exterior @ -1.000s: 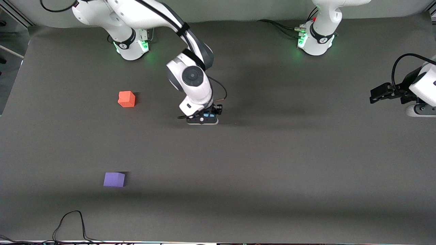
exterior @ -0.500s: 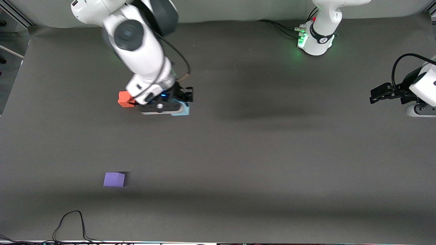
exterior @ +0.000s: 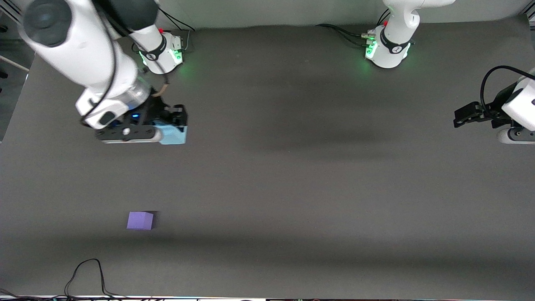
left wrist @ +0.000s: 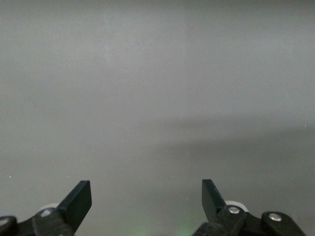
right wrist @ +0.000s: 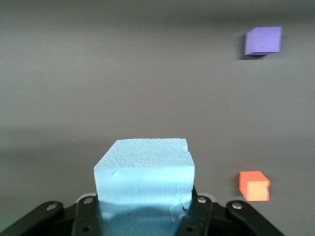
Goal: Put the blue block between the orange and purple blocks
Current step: 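Lift the blue block with the right gripper past the orange block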
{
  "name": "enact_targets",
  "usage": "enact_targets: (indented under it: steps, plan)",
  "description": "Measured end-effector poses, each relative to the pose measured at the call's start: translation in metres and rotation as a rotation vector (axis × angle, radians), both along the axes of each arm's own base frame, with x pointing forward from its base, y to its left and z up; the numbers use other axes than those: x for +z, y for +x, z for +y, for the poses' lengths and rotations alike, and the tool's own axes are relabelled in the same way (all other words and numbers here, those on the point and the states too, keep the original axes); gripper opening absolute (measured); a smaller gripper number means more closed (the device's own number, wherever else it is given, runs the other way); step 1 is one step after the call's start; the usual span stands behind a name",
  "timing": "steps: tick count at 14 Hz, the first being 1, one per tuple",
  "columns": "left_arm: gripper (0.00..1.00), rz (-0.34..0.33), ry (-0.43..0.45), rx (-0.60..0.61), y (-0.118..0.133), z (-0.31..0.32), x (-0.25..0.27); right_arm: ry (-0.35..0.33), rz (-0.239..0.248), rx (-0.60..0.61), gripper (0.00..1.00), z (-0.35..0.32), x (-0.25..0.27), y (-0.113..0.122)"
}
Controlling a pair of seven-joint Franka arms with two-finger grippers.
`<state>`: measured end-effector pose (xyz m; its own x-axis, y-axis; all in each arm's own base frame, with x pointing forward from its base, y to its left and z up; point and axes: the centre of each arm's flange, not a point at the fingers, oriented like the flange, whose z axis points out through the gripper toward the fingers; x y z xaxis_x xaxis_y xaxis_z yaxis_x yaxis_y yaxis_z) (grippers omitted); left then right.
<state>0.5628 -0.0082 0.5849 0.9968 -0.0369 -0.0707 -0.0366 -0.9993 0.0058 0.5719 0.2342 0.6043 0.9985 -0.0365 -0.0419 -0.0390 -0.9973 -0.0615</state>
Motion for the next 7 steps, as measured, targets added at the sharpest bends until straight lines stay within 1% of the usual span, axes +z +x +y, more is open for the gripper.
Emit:
enact_targets:
  steps: [3,5,7]
  plan:
    - [1.00,-0.002,0.001,-0.001,0.001,-0.001,0.000,0.022,0.012,-0.014,0.56,-0.079,0.007,0.009]
    - [1.00,-0.001,0.001,-0.002,0.001,-0.001,-0.001,0.034,0.010,-0.009,0.56,-0.133,0.005,0.004]
    - [1.00,0.000,0.002,-0.003,0.001,-0.002,-0.002,0.032,-0.006,0.016,0.56,-0.171,-0.007,-0.007]
